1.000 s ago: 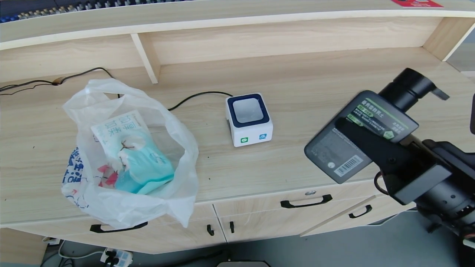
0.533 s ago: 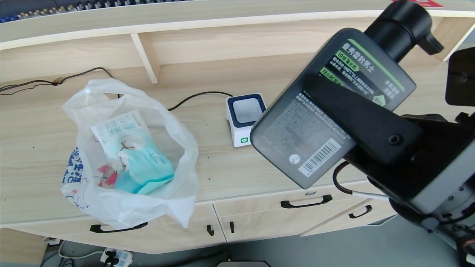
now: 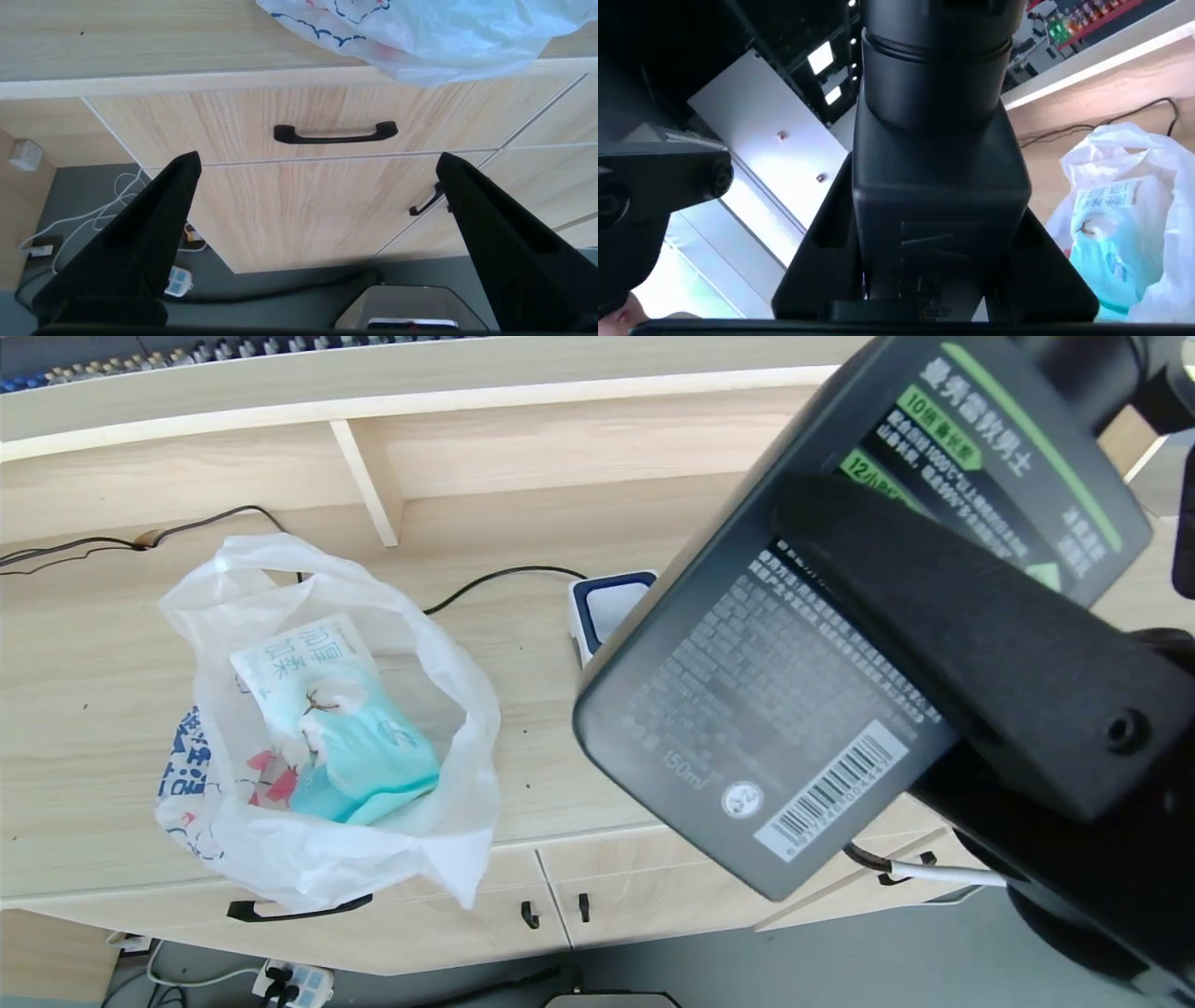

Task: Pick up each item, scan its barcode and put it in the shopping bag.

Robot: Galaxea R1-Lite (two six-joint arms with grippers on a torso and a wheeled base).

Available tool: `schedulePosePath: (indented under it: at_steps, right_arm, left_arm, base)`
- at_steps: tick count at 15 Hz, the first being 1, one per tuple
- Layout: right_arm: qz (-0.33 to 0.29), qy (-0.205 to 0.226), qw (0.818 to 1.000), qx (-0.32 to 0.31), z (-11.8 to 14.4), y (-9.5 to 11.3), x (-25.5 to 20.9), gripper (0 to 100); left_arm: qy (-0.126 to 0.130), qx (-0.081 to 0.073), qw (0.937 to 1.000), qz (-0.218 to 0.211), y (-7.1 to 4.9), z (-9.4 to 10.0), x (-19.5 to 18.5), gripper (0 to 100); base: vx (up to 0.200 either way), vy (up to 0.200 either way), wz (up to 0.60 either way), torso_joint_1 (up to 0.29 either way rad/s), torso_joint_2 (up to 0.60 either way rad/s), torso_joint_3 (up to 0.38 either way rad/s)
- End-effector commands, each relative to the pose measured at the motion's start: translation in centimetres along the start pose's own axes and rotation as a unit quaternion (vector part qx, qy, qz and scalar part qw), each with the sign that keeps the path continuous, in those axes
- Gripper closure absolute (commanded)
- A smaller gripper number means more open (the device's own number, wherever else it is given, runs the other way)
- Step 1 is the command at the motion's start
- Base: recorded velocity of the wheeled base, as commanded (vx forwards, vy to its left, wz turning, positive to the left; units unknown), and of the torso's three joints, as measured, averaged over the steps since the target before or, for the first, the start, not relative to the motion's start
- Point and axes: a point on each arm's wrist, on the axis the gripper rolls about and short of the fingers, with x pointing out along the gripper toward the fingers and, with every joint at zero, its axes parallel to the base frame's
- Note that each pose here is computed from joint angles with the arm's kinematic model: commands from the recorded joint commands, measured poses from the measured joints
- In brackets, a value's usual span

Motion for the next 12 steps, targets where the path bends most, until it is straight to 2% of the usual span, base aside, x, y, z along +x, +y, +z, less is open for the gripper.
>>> schedulePosePath:
  at_steps: [1, 2, 3, 4, 5, 6, 7, 8, 9, 12]
  right_arm:
    - [0.011, -0.002, 1.0, 0.004, 0.3, 1.1, -0.6, 100]
    - [0.006, 0.001, 1.0, -0.001, 0.2, 0.8, -0.7, 100]
    - [-0.023, 0.009, 0.999, -0.034, 0.0, -0.4, -1.1, 100]
    - [-0.094, 0.046, 0.987, -0.124, -0.4, -3.6, -2.4, 100]
    - [-0.14, 0.071, 0.964, -0.215, 0.3, -6.4, -3.8, 100]
    - [-0.164, 0.074, 0.947, -0.264, 1.2, -7.8, -4.4, 100]
    - [-0.191, 0.073, 0.932, -0.299, 1.8, -8.5, -5.0, 100]
    - [-0.24, 0.072, 0.903, -0.349, 2.2, -9.0, -5.8, 100]
    - [-0.267, 0.07, 0.892, -0.359, 2.2, -9.1, -6.2, 100]
    - [-0.28, 0.074, 0.888, -0.359, 2.2, -9.4, -6.6, 100]
  left_arm:
    - [0.0, 0.0, 1.0, 0.0, 0.0, 0.0, 0.0, 0]
    - [0.0, 0.002, 1.0, 0.0, 0.0, 0.0, 0.0, 0]
    - [0.0, 0.003, 1.0, 0.0, 0.0, 0.0, 0.0, 0]
    - [0.001, 0.003, 1.0, 0.0, 0.0, 0.0, 0.0, 0]
    - [0.002, 0.003, 1.0, 0.0, 0.0, 0.0, 0.0, 0]
    - [0.002, 0.003, 1.0, 0.0, 0.0, 0.0, 0.0, 0]
    - [0.001, 0.003, 1.0, 0.0, 0.0, 0.0, 0.0, 0]
    - [0.001, 0.003, 1.0, 0.0, 0.0, 0.0, 0.0, 0]
    - [0.001, 0.003, 1.0, 0.0, 0.0, 0.0, 0.0, 0]
    - [0.002, 0.002, 1.0, 0.0, 0.0, 0.0, 0.0, 0]
  base:
    - [0.0, 0.0, 0.0, 0.0, 0.0, 0.0]
    - [0.0, 0.0, 0.0, 0.0, 0.0, 0.0]
    - [0.0, 0.0, 0.0, 0.0, 0.0, 0.0]
    - [0.0, 0.0, 0.0, 0.0, 0.0, 0.0]
    - [0.0, 0.0, 0.0, 0.0, 0.0, 0.0]
    - [0.0, 0.0, 0.0, 0.0, 0.0, 0.0]
    - [-0.2, 0.0, 0.0, 0.002, 0.01, 0.002]
    - [-0.2, 0.0, 0.0, 0.007, 0.0, 0.007]
    - [-0.2, 0.0, 0.0, 0.032, 0.02, 0.002]
    - [0.0, 0.0, 0.0, 0.0, 0.0, 0.0]
